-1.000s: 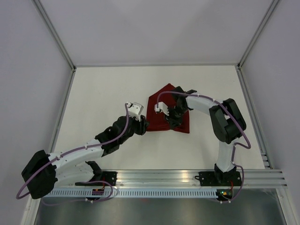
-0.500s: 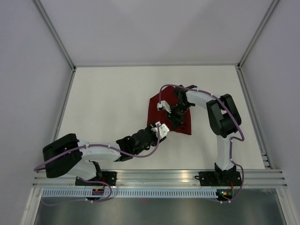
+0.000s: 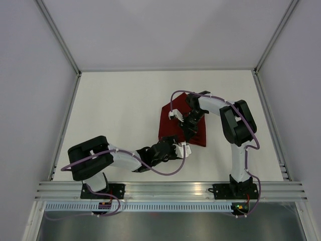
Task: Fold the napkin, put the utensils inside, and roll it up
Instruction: Roll the napkin with the utensil
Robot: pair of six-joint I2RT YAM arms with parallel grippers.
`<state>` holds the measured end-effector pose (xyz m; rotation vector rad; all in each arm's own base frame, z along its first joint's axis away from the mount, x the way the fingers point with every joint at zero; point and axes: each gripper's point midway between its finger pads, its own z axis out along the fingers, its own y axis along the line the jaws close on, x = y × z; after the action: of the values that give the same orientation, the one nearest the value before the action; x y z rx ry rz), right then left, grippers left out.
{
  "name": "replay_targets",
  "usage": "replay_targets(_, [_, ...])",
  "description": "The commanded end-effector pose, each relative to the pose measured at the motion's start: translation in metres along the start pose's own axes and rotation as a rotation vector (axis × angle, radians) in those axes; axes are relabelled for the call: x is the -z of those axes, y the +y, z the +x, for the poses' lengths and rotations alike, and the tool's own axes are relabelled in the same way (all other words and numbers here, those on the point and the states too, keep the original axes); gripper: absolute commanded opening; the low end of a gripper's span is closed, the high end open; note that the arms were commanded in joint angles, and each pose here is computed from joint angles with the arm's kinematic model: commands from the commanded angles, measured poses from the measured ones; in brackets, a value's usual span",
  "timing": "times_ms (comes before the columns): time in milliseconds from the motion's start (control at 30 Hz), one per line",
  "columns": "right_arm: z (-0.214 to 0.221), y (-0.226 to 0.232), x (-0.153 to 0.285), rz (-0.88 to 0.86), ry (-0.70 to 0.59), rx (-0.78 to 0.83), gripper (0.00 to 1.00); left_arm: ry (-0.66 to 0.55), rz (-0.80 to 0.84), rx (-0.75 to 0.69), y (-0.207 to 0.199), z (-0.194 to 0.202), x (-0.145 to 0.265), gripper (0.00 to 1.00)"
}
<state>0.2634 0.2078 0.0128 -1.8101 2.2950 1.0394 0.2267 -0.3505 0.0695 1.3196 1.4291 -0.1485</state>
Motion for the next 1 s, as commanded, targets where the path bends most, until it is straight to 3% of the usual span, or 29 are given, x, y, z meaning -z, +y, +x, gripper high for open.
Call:
replay_targets(0, [0.055,-0.017,-0.025,-0.002,0.193,-0.036,0.10,-0.091,-0.002,-0.121,0.007,-0.025,-0.011,0.74])
replay_targets(433, [0.059,-0.019,-0.027,-0.014,0.208,-0.051,0.10,-0.013,0.009,-0.190,0.010,0.005,-0.040,0.76])
replay_targets(700, [0.060,-0.019,-0.030,-0.024,0.213,-0.060,0.09,0.044,0.154,-0.204,-0.008,0.020,-0.046,0.74])
replay_targets(833, [0.061,-0.020,-0.030,-0.030,0.214,-0.066,0.09,0.057,0.197,-0.198,-0.016,0.022,-0.048,0.67])
replay_targets(967, [0.060,-0.019,-0.030,-0.030,0.215,-0.065,0.09,0.091,0.245,-0.185,-0.025,0.030,-0.049,0.54])
